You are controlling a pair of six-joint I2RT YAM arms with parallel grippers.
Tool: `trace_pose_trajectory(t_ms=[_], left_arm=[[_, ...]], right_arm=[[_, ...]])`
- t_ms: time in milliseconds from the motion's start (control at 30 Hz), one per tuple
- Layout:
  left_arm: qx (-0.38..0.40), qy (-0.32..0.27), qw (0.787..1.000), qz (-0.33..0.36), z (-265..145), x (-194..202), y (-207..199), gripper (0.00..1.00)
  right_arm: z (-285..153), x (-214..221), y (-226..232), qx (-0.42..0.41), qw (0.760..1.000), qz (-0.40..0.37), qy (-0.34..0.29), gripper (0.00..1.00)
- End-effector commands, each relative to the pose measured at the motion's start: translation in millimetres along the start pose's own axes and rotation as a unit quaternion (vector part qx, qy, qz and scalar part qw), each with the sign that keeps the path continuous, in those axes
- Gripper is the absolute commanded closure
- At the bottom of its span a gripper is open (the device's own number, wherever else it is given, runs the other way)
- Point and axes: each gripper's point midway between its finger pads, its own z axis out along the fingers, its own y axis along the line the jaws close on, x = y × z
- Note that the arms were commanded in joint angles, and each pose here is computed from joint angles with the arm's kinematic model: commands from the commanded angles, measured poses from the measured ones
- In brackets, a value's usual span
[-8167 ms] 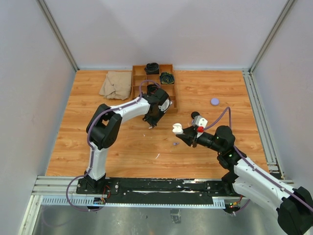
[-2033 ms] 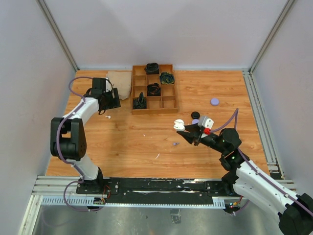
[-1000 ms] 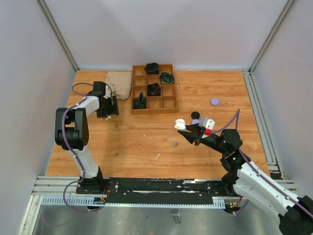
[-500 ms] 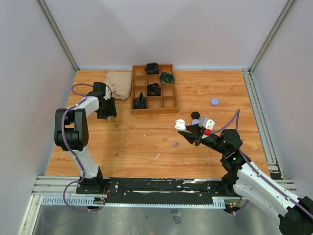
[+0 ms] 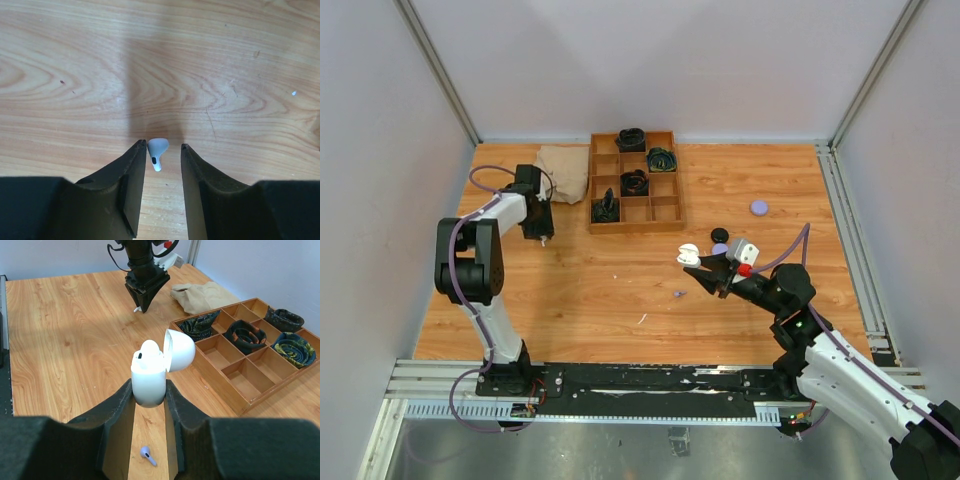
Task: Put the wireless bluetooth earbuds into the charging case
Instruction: Pick up the earbud from the center of the board.
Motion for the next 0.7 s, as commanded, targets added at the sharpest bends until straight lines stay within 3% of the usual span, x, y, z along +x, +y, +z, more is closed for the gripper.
trace_pose_trajectory(t_ms=[0,667], left_arm=[[-0.021,0.011,1.0,0.011,5.0,0.4,2.8,0.62],[-0.027,0.022,0.999,0.023,8.4,6.5,-2.6,0.77]], right_arm=[[-1.2,-4.2,-7.5,0.015,1.0,-0.013,-0.008,0.87],[-2.7,-6.3,-7.0,0.014,1.0,-0.016,-0.01,0.88]])
